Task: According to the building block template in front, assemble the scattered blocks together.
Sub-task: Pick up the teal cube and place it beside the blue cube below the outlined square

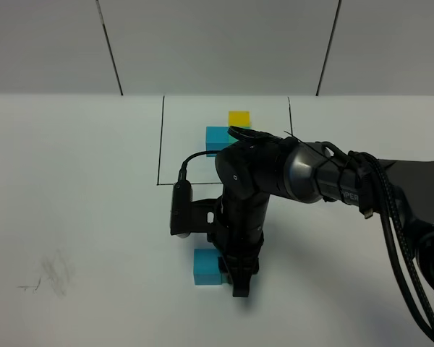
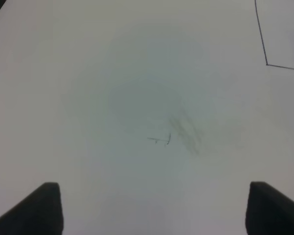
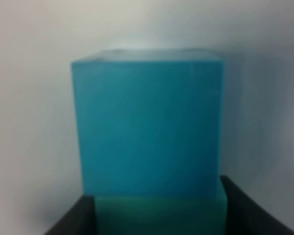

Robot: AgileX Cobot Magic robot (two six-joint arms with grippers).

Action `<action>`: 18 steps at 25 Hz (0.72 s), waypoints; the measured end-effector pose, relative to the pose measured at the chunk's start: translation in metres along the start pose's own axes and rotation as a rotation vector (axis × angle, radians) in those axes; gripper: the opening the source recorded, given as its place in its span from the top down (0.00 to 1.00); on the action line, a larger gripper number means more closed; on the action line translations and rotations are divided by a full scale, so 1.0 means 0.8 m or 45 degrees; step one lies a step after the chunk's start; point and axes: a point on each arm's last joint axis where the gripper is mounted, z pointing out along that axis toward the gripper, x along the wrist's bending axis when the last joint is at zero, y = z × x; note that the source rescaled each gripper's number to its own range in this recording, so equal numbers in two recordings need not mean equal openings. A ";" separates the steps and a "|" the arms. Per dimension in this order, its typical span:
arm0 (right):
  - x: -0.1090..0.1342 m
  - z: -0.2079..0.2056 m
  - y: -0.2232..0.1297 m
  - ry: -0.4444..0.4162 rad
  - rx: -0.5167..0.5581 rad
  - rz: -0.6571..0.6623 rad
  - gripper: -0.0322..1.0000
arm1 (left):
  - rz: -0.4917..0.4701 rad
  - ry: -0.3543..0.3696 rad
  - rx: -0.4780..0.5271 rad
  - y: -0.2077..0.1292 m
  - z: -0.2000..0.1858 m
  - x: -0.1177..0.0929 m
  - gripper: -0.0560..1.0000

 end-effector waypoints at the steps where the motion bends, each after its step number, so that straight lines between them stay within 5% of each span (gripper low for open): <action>1: 0.000 0.000 0.000 0.001 0.001 0.003 0.94 | 0.000 0.000 0.000 0.000 0.000 0.000 0.10; 15: -0.001 0.002 0.001 0.011 0.009 0.069 0.93 | 0.000 0.000 0.000 0.000 0.000 0.000 0.10; 18: 0.000 0.007 0.000 0.030 0.026 0.113 0.76 | 0.000 0.000 0.000 0.000 0.000 0.000 0.10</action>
